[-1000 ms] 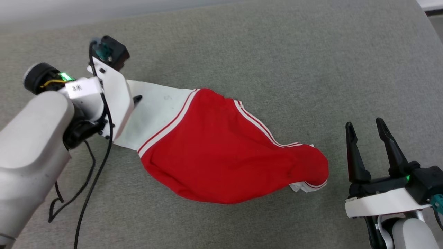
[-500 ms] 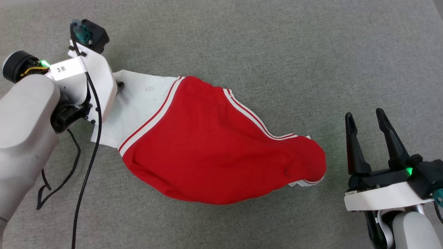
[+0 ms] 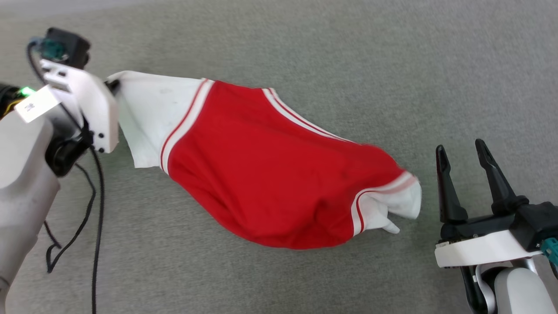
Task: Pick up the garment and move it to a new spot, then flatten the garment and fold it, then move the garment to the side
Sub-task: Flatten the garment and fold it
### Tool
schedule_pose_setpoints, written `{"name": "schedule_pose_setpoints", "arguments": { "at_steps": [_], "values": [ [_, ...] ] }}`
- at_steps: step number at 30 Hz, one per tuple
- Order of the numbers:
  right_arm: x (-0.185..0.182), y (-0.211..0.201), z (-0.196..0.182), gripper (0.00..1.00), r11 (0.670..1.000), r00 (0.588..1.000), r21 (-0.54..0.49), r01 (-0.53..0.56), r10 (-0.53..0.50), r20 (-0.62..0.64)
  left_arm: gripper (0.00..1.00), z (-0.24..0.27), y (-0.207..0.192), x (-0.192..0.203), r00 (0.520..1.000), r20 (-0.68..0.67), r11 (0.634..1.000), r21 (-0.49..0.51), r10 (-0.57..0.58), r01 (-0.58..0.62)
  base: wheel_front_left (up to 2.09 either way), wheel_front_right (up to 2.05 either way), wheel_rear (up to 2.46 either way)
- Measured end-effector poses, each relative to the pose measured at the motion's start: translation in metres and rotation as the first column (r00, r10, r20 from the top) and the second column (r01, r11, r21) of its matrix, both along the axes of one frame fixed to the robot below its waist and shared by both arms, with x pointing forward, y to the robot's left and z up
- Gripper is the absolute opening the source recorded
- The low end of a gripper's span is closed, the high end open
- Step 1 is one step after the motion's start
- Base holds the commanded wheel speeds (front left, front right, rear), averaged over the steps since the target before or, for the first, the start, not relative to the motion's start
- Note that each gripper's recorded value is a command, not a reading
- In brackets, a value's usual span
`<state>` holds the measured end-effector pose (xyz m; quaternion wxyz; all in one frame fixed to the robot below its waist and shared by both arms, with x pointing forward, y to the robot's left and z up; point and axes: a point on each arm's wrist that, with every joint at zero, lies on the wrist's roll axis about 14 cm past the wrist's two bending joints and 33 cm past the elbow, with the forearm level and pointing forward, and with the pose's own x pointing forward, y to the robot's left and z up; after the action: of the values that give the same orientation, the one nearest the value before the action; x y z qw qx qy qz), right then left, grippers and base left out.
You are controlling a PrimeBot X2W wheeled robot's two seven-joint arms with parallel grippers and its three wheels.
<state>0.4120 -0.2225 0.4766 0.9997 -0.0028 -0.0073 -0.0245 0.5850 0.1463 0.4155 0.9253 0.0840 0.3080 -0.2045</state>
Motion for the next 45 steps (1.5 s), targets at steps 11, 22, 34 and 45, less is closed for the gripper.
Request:
{"name": "schedule_pose_setpoints", "arguments": {
  "at_steps": [11, 22, 34, 45],
  "values": [
    [-0.003, 0.025, 0.017, 1.00, 0.997, 0.996, 0.002, -0.073, 0.073, 0.047, 0.00, 0.005, 0.081, -0.052, 0.970, 0.042, 0.970, -0.036, 0.241, -0.240, 0.00, 0.00, 0.00],
    [-0.008, 0.049, 0.029, 1.00, 0.990, 0.987, -0.005, -0.143, 0.143, 0.080, 0.13, -0.004, 0.116, -0.118, 0.933, 0.031, 0.932, -0.079, 0.357, -0.354, 0.00, 0.00, 0.00],
    [-0.011, 0.060, 0.041, 1.00, 0.985, 0.979, -0.006, -0.172, 0.172, 0.113, 1.00, 0.091, 0.111, -0.119, 0.838, 0.452, 0.951, -0.186, 0.307, -0.248, 0.00, 0.00, 0.00],
    [-0.020, 0.060, 0.049, 1.00, 0.985, 0.976, -0.005, -0.173, 0.172, 0.131, 1.00, 0.151, 0.065, -0.198, 0.665, 0.665, 0.936, -0.305, 0.341, -0.176, 0.00, 0.00, 0.00]
  ]
}}
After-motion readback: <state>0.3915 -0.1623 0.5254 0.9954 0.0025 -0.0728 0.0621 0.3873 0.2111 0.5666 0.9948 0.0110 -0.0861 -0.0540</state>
